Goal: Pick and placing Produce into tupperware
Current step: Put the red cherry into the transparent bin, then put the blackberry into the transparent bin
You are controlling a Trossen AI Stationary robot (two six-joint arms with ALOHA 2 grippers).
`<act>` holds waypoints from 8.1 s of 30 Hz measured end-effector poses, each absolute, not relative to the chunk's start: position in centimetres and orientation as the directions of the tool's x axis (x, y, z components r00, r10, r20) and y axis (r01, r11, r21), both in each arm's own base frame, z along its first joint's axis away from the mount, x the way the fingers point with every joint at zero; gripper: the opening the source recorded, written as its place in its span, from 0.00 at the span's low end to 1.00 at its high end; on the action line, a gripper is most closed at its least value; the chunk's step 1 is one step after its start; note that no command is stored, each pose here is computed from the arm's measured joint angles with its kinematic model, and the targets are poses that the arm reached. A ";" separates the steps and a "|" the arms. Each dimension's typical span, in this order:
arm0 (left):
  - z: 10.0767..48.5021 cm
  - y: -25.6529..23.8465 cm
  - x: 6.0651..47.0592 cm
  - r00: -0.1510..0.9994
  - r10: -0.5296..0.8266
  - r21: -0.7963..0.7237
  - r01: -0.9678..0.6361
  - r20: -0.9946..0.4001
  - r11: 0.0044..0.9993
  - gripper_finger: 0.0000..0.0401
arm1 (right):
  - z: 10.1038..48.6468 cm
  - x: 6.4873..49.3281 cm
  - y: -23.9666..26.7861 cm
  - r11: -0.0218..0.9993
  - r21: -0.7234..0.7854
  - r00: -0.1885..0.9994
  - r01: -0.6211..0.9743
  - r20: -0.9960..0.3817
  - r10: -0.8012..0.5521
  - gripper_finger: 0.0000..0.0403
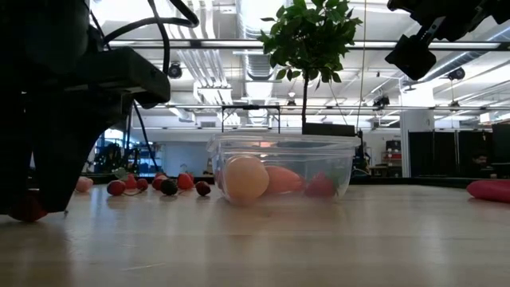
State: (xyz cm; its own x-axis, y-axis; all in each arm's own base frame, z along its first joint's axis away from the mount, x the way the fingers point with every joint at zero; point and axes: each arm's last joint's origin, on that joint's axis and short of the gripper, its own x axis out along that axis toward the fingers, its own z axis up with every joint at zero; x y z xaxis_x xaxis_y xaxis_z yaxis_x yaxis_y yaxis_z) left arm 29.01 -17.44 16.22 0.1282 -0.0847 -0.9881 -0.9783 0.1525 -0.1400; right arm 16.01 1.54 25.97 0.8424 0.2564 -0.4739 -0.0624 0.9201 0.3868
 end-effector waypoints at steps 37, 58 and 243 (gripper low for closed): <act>22.7 -11.3 34.6 0.467 0.223 -0.361 -0.847 -0.856 0.389 0.23 | 26.0 16.0 1.5 0.920 0.387 0.842 -0.063 -0.474 0.257 0.76; 23.9 -6.0 38.8 0.659 0.143 -0.420 -0.616 -0.739 0.667 0.49 | 26.0 16.0 1.5 0.920 0.387 0.842 -0.063 -0.474 0.257 0.77; 21.0 -1.8 37.4 0.658 -0.078 -0.403 -0.360 -0.749 0.841 0.34 | 26.0 16.0 1.5 0.920 0.387 0.842 -0.062 -0.474 0.257 0.77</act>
State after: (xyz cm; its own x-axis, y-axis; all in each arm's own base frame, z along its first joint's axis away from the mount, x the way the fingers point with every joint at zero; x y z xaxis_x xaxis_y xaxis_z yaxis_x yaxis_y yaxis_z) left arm 37.41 -1.78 21.05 0.6579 -0.0776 -0.7491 -0.3597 0.8415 -0.4031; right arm 16.00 1.54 25.96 0.8422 0.2566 -0.4742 -0.0625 0.9200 0.3869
